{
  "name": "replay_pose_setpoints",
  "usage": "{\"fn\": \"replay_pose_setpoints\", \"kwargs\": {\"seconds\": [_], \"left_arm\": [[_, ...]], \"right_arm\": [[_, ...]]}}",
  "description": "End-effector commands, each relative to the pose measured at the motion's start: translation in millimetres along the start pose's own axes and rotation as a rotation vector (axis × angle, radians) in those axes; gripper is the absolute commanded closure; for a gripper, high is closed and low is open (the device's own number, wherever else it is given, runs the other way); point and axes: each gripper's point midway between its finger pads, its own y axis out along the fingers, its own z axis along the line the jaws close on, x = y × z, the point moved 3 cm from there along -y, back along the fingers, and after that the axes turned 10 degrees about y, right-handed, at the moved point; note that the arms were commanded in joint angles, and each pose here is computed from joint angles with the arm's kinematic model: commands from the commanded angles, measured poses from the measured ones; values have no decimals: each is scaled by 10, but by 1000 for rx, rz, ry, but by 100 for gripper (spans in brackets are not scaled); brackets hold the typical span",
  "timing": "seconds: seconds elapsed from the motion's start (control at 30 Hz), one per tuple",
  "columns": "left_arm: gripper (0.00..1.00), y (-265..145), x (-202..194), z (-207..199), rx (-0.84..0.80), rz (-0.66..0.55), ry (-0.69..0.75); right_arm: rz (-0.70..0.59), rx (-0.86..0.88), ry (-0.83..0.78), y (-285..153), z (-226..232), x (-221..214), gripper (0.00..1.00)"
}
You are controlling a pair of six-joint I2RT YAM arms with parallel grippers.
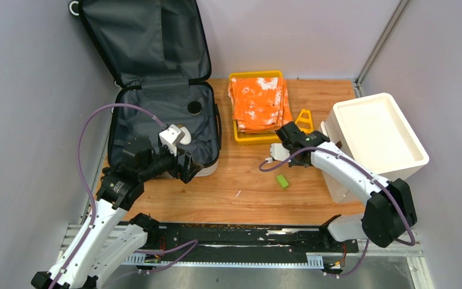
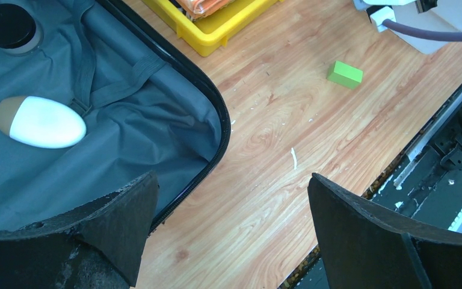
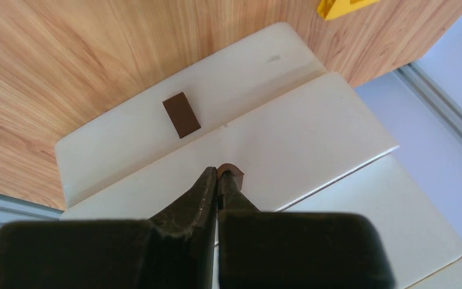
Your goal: Open, take out, and arrange the luggage
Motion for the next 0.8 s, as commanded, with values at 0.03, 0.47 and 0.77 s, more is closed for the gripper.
{"fn": "replay_pose_setpoints", "kwargs": {"seconds": [0.03,0.47,0.77], "left_arm": [[0,-62,166,-2,5,-50,40],[0,-63,147,50,40,-38,38],[0,-129,73,325,256,-18,-16]], "right_arm": [[-169,23,-3,-130,13,440,100],[-261,48,-36,-316,154,762,100],[-303,-73,53,-413,-5,882,92]]}}
